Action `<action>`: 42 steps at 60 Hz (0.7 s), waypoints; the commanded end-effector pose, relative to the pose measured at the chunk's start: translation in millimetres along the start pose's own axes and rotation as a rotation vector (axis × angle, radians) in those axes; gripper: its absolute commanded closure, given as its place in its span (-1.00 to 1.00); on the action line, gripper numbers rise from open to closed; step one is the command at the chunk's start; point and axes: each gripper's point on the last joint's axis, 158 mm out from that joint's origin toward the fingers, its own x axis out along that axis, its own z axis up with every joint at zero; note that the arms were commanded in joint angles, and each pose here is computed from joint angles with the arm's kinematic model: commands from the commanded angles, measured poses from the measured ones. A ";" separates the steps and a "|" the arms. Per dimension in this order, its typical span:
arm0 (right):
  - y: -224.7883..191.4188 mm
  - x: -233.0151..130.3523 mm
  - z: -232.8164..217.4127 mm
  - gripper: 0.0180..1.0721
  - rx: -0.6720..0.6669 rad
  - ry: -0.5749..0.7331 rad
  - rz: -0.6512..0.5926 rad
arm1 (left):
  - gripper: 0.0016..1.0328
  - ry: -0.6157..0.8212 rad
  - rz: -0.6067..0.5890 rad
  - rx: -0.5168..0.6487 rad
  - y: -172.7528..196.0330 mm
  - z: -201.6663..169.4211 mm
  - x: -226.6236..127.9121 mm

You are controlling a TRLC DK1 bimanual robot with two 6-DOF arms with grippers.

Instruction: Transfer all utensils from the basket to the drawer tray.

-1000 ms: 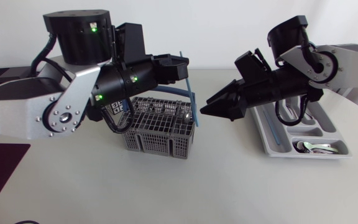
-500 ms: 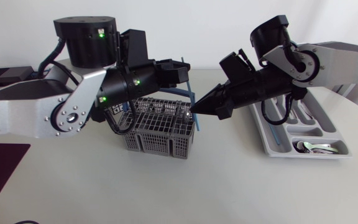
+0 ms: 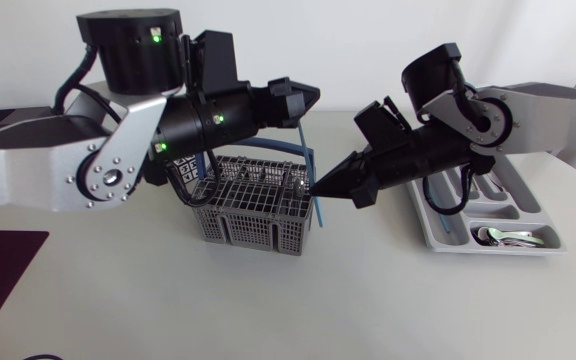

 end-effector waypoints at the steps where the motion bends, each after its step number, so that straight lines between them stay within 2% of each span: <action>1: 2.5 -4.2 -18.2 0.89 0.017 0.021 0.000 | -0.63 -0.087 -0.030 0.010 -13.9 45.4 -10.1; 7: -5.7 -18.0 -33.6 0.89 0.037 0.033 -0.030 | -0.89 -0.124 -0.001 0.016 -5.3 70.0 -19.7; 15: -35.5 -53.6 -48.2 0.89 0.079 0.027 -0.129 | -0.92 -0.132 0.093 0.112 10.0 87.1 -29.8; 16: -45.6 -63.1 -51.8 0.89 0.095 0.023 -0.158 | -0.92 -0.130 0.128 0.155 15.3 88.3 -31.7; 21: -83.6 -95.8 -67.2 0.89 0.148 0.023 -0.276 | -0.92 -0.088 0.207 0.254 30.2 81.7 -34.6; 30: -143.8 -136.2 -108.4 0.89 0.243 0.085 -0.458 | -0.92 -0.015 0.319 0.324 69.0 67.4 -44.9; 42: -198.5 -150.9 -153.6 0.89 0.406 0.169 -0.546 | -0.91 0.100 0.437 0.357 122.9 46.9 -65.1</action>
